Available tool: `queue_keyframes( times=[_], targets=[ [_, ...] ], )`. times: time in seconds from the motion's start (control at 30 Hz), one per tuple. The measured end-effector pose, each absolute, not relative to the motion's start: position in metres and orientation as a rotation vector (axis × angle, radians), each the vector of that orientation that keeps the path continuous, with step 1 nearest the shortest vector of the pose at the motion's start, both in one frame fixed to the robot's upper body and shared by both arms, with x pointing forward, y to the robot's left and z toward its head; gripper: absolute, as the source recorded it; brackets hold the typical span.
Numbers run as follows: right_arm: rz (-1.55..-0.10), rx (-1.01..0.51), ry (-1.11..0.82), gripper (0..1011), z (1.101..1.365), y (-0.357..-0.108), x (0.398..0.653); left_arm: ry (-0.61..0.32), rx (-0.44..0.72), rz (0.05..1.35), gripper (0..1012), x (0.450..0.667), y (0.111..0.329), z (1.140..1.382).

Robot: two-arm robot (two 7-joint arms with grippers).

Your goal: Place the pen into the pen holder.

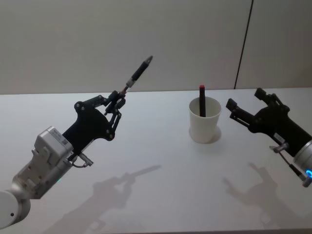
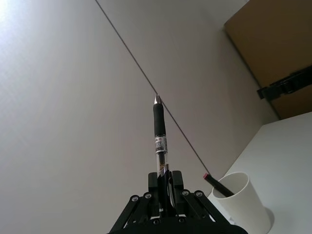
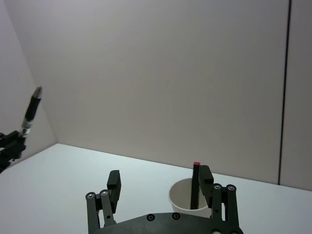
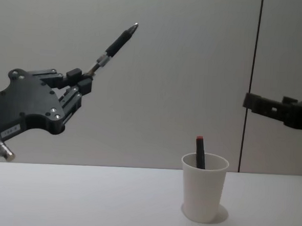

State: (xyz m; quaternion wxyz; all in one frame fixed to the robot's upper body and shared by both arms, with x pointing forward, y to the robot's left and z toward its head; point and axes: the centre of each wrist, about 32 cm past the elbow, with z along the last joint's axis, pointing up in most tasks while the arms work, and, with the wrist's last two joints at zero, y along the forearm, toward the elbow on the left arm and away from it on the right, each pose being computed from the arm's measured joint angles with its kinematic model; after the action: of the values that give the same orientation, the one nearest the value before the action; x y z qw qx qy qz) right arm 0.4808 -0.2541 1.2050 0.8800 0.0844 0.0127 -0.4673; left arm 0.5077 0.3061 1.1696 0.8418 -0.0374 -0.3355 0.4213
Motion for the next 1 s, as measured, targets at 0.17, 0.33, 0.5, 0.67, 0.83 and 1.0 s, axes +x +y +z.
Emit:
queue_keyframes(
  times=[0.17, 0.33, 0.5, 0.67, 0.83, 1.0],
  targets=[
    [-0.930, 0.188, 0.023, 1001, 1.206, -0.254, 0.480, -0.716, -0.095, 0.832, 176, 0.513, 0.306, 1.170],
    [-0.887, 0.201, 0.020, 1001, 1.206, -0.254, 0.480, -0.720, -0.106, 0.780, 176, 0.519, 0.304, 1.171],
    [-0.858, 0.211, 0.018, 1002, 1.206, -0.254, 0.480, -0.725, -0.112, 0.727, 177, 0.526, 0.301, 1.173],
    [-0.834, 0.219, 0.016, 1002, 1.206, -0.254, 0.480, -0.728, -0.115, 0.680, 176, 0.534, 0.296, 1.175],
    [-0.808, 0.229, 0.017, 1001, 1.206, -0.255, 0.479, -0.728, -0.115, 0.652, 177, 0.539, 0.294, 1.176],
    [-0.776, 0.241, 0.019, 1001, 1.207, -0.256, 0.480, -0.728, -0.117, 0.634, 176, 0.543, 0.291, 1.176]
  ],
)
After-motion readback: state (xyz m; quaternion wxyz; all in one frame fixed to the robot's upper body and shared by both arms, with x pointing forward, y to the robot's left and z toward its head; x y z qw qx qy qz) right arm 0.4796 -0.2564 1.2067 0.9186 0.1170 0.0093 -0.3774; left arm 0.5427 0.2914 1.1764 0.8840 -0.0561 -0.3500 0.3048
